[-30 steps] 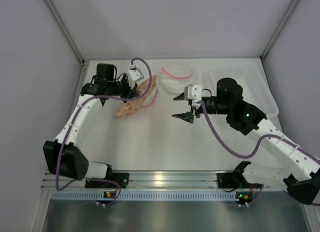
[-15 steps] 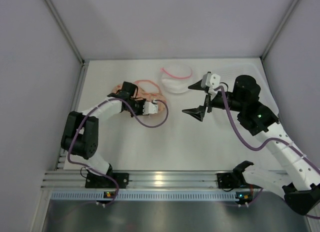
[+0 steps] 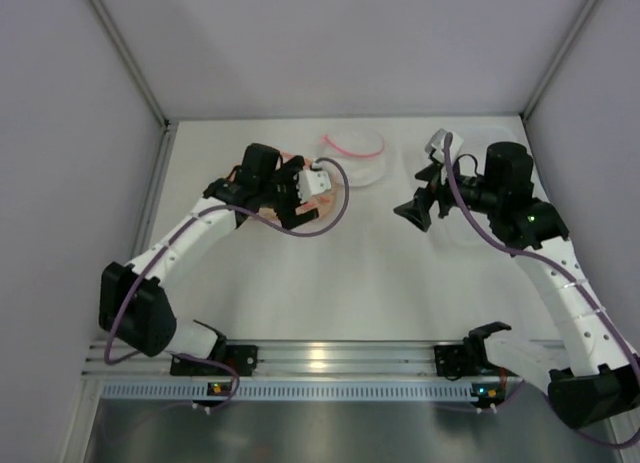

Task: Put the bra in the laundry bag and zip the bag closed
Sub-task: Reset both arms

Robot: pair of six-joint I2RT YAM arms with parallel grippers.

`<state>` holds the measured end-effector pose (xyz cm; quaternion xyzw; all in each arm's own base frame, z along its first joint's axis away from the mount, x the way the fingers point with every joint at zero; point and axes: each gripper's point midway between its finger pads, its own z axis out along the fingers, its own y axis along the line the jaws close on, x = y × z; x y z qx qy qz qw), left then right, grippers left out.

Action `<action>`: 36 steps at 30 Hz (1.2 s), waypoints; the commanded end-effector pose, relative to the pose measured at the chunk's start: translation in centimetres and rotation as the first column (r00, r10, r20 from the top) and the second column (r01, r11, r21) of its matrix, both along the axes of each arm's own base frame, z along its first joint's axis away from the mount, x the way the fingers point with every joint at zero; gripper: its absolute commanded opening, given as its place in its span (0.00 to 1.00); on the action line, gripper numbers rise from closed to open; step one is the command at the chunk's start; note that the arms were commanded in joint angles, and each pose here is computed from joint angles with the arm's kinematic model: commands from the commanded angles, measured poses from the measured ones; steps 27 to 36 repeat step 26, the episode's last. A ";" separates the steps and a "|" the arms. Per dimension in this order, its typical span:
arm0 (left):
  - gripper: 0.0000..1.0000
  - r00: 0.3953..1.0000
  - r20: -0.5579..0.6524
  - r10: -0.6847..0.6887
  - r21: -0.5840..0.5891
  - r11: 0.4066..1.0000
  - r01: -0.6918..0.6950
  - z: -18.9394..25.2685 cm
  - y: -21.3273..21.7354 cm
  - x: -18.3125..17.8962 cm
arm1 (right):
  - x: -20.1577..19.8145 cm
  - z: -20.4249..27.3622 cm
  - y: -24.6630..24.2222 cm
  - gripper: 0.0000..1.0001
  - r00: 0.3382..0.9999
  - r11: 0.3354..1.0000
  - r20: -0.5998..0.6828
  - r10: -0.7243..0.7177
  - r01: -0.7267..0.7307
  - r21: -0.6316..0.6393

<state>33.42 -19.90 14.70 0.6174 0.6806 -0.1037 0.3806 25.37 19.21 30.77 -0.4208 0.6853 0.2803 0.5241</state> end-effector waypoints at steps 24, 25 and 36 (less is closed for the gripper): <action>0.99 0.586 -0.313 0.747 -0.122 0.581 -0.805 5.1 10.5 -6.5 | -1.9 -9.3 -10.4 0.99 0.867 0.892 -0.215 -0.449 0.420 -0.169; 0.99 0.585 -0.308 0.750 -0.127 0.577 -0.807 5.2 10.7 -6.4 | -1.9 -9.2 -10.4 0.99 0.869 0.893 -0.213 -0.446 0.418 -0.166; 0.99 0.582 -0.306 0.753 -0.133 0.572 -0.809 5.5 10.9 -6.2 | -2.0 -9.1 -10.3 0.99 0.870 0.895 -0.217 -0.443 0.415 -0.163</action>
